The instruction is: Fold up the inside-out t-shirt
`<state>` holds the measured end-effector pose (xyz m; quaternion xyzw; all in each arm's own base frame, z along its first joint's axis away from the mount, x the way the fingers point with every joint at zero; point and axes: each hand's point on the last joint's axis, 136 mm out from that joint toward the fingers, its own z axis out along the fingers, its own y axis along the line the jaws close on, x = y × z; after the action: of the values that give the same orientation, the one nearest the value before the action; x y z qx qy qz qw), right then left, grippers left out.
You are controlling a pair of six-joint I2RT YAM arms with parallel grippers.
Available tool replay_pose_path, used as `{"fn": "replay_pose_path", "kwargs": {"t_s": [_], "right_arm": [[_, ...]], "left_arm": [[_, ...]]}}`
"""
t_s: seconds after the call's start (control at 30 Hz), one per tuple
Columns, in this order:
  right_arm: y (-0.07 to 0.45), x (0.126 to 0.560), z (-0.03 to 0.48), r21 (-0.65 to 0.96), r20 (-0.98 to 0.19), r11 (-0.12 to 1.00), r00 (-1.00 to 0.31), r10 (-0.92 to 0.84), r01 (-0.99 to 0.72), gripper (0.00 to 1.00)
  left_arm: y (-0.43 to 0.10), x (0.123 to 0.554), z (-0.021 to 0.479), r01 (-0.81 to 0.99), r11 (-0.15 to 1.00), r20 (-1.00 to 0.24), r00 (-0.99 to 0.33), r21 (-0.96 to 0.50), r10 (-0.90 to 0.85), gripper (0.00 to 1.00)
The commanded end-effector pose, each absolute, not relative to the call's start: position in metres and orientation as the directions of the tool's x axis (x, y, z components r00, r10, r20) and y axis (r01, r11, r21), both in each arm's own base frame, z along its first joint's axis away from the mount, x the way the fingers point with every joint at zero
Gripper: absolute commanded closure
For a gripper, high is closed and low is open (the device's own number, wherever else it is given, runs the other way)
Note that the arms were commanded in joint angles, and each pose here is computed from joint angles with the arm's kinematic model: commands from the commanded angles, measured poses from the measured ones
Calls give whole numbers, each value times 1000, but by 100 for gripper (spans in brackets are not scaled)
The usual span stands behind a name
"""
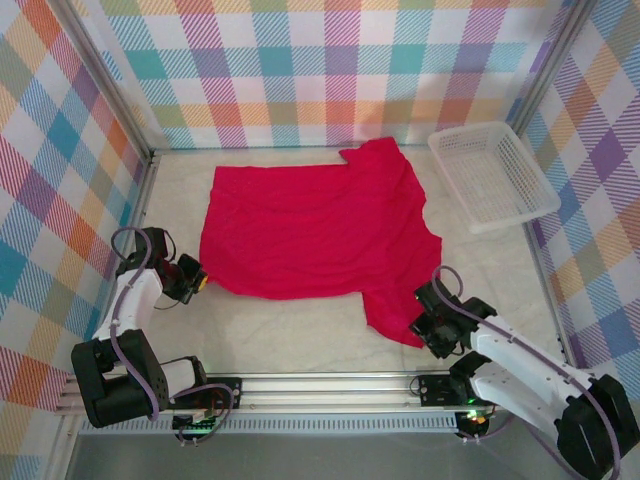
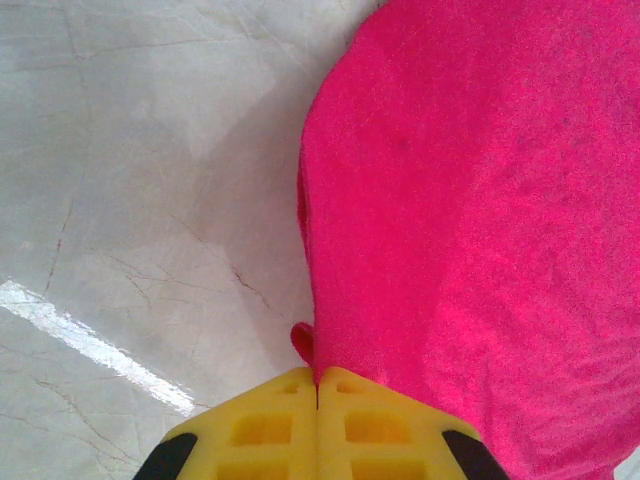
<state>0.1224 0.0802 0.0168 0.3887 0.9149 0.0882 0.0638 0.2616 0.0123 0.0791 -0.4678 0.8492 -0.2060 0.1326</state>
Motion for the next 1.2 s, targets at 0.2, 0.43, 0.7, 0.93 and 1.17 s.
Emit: {"fn": "replay_pose_path", "kwargs": {"t_s": [0.2,0.43,0.7,0.93,1.17], "right_arm": [[84,124,-10,150,-39,661,-663,747,735,81],[68,127,36,157,-138,703,-690,711,693,100],[27,98,117,232,-245,704,-660,710,671,100],[19,79,157,291,-223,693,-657,720,660,100],[46,115,183,384,-265,727,-686,678,570,100]], "left_arm": [[9,262,88,-725,487,-31,-543,-486,-839,100],[9,254,96,-721,516,-42,-564,-463,-825,100],[10,231,144,-676,572,-101,-601,-464,-793,100],[3,201,175,-625,634,-159,-643,-455,-749,100],[11,206,184,-613,643,-198,-635,-458,-747,100]]}}
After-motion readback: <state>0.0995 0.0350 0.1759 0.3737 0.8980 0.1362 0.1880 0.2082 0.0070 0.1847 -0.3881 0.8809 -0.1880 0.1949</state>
